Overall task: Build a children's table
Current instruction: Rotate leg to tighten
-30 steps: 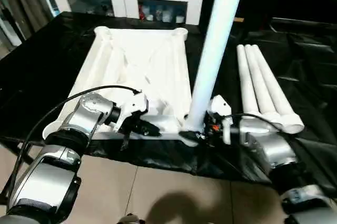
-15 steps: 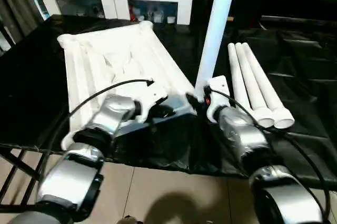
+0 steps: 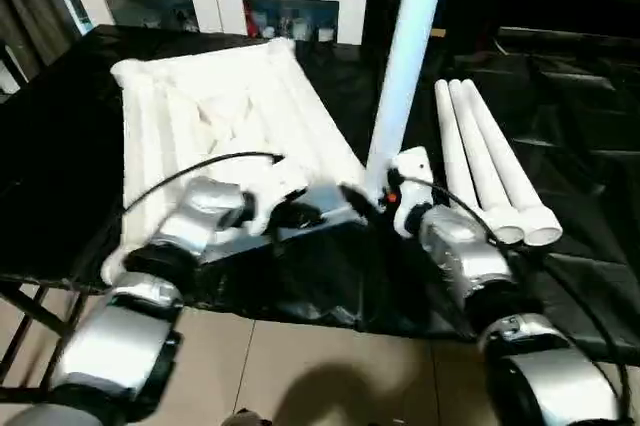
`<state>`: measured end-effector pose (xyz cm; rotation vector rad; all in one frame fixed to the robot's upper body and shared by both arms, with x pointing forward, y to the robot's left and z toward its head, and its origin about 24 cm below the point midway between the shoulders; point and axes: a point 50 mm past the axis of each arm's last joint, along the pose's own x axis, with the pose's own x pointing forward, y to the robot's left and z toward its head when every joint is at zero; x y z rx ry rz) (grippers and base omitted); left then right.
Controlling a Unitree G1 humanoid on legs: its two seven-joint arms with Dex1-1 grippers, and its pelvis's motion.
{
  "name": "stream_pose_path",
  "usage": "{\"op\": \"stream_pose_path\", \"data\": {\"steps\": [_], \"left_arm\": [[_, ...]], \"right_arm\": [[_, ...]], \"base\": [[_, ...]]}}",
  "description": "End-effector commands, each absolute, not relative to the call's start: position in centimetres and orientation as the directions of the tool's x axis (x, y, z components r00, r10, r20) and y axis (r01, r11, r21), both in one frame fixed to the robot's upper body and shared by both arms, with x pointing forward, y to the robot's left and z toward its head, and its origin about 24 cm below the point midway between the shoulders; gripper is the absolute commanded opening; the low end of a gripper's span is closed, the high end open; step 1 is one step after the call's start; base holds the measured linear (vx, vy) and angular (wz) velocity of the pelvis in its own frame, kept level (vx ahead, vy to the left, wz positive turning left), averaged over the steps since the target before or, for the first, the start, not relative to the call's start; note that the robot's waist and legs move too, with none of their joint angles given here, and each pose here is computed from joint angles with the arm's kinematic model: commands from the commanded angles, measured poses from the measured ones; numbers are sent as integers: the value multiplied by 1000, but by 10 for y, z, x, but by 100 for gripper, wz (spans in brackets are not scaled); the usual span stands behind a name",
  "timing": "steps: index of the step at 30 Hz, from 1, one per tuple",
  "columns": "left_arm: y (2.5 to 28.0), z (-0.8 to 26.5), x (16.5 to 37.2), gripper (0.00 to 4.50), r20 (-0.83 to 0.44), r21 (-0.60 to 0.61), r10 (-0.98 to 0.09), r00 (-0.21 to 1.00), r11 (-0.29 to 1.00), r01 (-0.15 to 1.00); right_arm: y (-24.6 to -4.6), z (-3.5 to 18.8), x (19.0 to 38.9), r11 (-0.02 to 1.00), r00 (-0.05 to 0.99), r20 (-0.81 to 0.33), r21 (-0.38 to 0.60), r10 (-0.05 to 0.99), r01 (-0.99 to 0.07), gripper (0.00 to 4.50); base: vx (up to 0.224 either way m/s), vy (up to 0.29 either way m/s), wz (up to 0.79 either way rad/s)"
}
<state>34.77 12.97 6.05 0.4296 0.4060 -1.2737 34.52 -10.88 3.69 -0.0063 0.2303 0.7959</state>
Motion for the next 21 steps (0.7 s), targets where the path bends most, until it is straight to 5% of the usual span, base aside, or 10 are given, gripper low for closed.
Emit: {"op": "stream_pose_path", "data": {"steps": [1,4,9,21], "left_arm": [[118,60,340,0,-511,41,-854,101,94,995],[128,60,337,0,-532,4,-846,40,44,999],[137,61,333,0,-548,-38,-836,-33,-14,999],[149,62,330,0,-574,-76,-814,-90,-56,996]], "right_arm": [[-100,42,336,544,522,-196,78,830,-836,389],[-110,41,322,388,359,-237,89,903,-917,389],[-118,41,313,274,235,-266,118,935,-955,354],[-117,39,303,207,159,-284,148,946,-967,281]], "base": [[0,0,0],[0,0,0],[0,0,0],[0,0,0]]}}
